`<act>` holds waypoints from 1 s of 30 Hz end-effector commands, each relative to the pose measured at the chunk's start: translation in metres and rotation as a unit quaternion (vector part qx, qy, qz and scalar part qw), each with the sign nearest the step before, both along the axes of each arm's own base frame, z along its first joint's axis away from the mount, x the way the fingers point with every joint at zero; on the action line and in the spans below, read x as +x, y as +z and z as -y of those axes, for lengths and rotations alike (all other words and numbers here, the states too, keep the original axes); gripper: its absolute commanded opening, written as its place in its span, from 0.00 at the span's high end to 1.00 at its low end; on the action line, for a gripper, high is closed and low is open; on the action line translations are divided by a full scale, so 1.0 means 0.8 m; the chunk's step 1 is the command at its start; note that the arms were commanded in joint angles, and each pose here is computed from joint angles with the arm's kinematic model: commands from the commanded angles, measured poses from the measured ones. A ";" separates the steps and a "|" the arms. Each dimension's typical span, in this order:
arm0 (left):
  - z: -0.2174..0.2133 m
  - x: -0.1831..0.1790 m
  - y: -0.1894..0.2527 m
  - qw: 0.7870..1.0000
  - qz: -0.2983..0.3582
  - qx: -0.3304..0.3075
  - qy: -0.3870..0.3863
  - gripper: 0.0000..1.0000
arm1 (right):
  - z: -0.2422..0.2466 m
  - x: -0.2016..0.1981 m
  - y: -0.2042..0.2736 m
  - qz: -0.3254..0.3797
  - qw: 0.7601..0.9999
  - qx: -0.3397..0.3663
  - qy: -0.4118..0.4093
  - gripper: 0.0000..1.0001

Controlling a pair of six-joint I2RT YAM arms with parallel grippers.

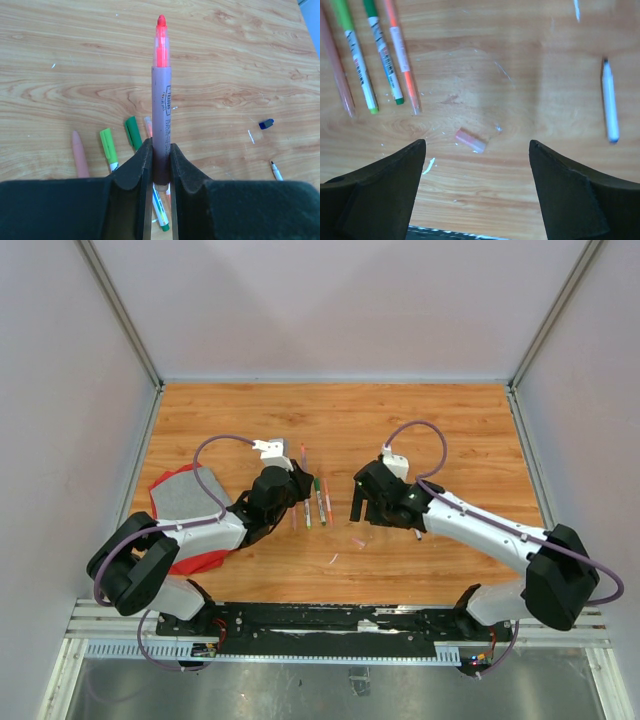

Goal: Insert the pens into the pen caps
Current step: Place the pen cap at the center of the board, then adjust the pen cap at the center of the board.

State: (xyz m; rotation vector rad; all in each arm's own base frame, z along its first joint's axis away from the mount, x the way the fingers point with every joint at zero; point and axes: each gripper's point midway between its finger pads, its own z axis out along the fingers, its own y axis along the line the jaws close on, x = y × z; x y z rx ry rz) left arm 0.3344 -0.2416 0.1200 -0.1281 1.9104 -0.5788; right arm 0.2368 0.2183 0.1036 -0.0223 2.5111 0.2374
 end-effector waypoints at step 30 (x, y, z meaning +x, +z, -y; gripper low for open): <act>0.001 0.003 0.012 1.000 0.012 -0.010 0.001 1.00 | -0.028 -0.053 -0.097 -0.229 0.935 -0.034 -0.267 0.33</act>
